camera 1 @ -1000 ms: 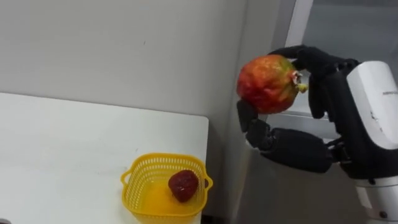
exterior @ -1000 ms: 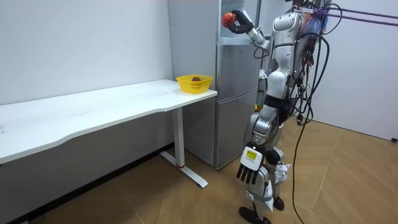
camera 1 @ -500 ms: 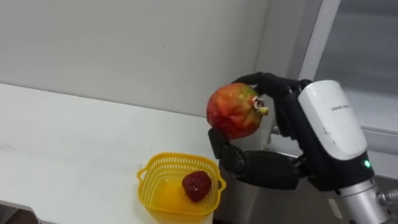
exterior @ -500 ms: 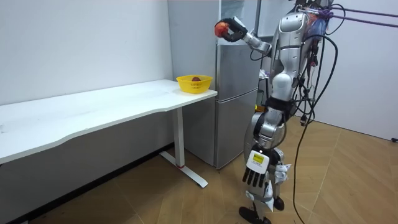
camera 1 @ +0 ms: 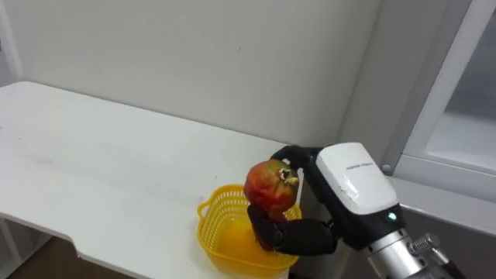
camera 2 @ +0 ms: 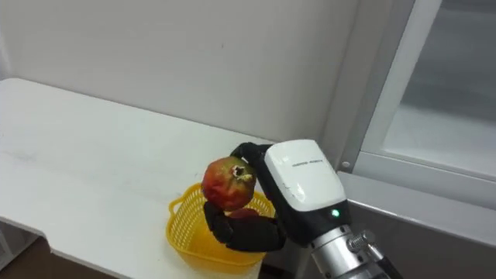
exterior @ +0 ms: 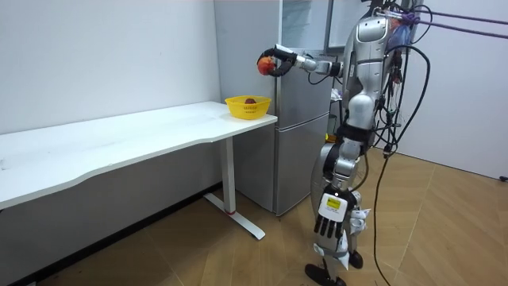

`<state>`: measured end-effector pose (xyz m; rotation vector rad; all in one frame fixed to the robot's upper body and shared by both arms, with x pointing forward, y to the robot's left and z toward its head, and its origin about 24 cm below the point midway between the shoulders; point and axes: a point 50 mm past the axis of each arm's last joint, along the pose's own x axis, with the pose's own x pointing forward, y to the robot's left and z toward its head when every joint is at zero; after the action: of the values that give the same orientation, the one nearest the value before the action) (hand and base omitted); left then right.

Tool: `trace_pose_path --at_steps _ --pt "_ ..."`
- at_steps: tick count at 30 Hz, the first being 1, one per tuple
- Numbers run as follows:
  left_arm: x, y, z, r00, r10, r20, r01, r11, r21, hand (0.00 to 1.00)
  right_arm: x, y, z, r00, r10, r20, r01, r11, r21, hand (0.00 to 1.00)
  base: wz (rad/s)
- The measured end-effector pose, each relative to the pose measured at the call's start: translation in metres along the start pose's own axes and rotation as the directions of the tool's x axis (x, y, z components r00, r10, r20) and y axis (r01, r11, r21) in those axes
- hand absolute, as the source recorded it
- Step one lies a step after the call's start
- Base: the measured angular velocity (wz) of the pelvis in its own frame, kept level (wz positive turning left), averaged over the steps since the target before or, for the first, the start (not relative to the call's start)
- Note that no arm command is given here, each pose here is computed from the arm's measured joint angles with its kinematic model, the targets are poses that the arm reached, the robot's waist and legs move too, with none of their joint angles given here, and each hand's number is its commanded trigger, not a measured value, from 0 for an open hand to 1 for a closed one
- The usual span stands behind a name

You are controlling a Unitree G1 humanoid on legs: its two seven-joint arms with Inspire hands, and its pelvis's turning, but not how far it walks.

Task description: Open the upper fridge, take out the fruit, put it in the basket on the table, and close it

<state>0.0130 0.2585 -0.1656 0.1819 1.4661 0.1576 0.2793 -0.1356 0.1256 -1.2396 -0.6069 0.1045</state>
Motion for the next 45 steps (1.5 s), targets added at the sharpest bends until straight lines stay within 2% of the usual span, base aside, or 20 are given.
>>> trace_pose_path --at_steps 7,14,21,29,30,31,32,33,34,45 --pt "0.000 0.007 0.001 1.000 0.012 0.000 -0.012 0.999 0.041 0.00 0.002 0.020 -0.010 0.994 0.101 -0.046 -0.103 0.994 -0.030 1.00 0.04" --pt "-0.001 0.010 0.002 1.000 0.020 -0.002 -0.020 0.999 0.044 0.00 0.000 0.028 -0.016 0.986 0.150 -0.078 -0.154 0.987 -0.042 1.00 0.00" --pt "-0.001 0.011 0.005 1.000 0.025 0.002 -0.025 0.999 0.036 0.00 -0.009 0.048 -0.027 0.953 0.270 -0.135 -0.277 0.961 -0.031 1.00 0.00" --pt "-0.001 0.011 0.004 1.000 0.030 -0.002 -0.030 0.999 0.030 0.00 -0.009 0.053 -0.025 0.942 0.296 -0.156 -0.300 0.954 -0.005 1.00 0.00" --pt "-0.001 0.012 0.003 0.999 0.032 -0.003 -0.032 0.999 0.017 0.00 -0.009 0.054 -0.025 0.941 0.299 -0.159 -0.303 0.953 -0.002 0.78 0.00" --pt "-0.001 0.012 0.003 0.999 0.033 -0.004 -0.033 0.999 0.008 0.00 -0.009 0.055 -0.026 0.939 0.303 -0.162 -0.307 0.952 -0.001 0.62 0.00" --pt "-0.001 0.012 0.002 0.999 0.034 -0.004 -0.034 0.999 0.004 0.00 -0.009 0.055 -0.026 0.939 0.304 -0.163 -0.308 0.951 -0.001 0.25 0.00" --pt "-0.001 0.012 0.002 0.999 0.034 -0.004 -0.034 0.999 0.004 0.00 -0.010 0.056 -0.026 0.938 0.305 -0.164 -0.309 0.951 0.000 0.16 0.00" --pt "-0.001 0.012 0.003 0.999 0.034 -0.003 -0.034 0.999 0.004 0.00 -0.010 0.056 -0.026 0.938 0.305 -0.164 -0.309 0.951 0.002 0.00 0.00" --pt "-0.001 0.012 0.002 0.999 0.035 -0.013 -0.034 0.999 0.004 0.00 -0.010 0.056 -0.026 0.937 0.308 -0.167 -0.311 0.950 0.007 0.00 0.00"
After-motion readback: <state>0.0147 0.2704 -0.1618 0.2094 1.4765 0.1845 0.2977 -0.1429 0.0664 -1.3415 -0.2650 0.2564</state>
